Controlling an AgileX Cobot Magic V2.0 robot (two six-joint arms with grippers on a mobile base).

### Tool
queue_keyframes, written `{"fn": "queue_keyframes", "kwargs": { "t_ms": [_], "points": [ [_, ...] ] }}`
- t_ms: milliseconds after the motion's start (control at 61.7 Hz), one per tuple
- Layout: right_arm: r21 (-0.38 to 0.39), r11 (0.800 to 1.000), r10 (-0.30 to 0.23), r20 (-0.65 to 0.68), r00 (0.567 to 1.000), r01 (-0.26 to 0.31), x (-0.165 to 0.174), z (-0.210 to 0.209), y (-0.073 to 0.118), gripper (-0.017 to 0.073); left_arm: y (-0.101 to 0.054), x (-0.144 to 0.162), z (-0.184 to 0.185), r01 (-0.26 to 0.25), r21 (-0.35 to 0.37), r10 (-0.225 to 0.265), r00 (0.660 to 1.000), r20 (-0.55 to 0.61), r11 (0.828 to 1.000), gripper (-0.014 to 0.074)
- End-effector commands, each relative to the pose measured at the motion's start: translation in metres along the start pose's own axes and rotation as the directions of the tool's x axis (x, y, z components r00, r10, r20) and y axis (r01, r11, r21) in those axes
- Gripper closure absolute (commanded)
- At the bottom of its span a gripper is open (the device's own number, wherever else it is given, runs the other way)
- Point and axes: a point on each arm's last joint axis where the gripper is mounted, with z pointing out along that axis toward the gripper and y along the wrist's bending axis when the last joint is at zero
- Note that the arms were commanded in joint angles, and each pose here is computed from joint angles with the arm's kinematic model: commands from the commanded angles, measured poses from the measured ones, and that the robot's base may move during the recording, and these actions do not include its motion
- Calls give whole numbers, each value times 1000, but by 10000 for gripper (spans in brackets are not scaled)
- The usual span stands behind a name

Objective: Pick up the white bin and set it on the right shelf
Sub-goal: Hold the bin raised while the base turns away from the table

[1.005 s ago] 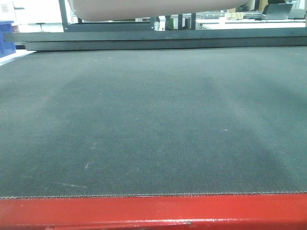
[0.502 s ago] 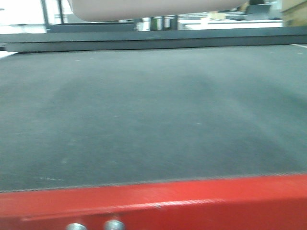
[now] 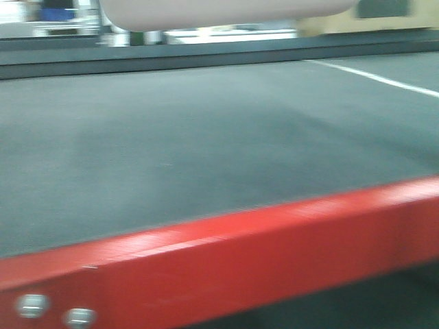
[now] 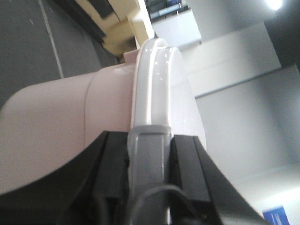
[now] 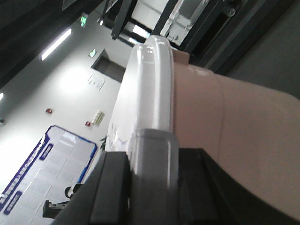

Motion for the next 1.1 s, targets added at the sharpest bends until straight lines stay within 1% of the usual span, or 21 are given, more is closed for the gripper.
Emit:
{"fn": "queue_keyframes", "kwargs": {
  "t_ms": [0, 357, 1086],
  "points": [
    [-295, 955, -19, -154, 988, -28, 21, -4, 57, 493, -74, 46, -3, 43, 405, 94, 945, -313, 913, 720],
    [-248, 969, -3, -97, 995, -22, 15, -2, 52, 493, -74, 46, -3, 43, 405, 94, 945, -313, 913, 720],
    [-244, 970, -2, -93, 996, -21, 15, -2, 52, 493, -74, 46, -3, 43, 405, 94, 945, -313, 913, 720]
  ]
}}
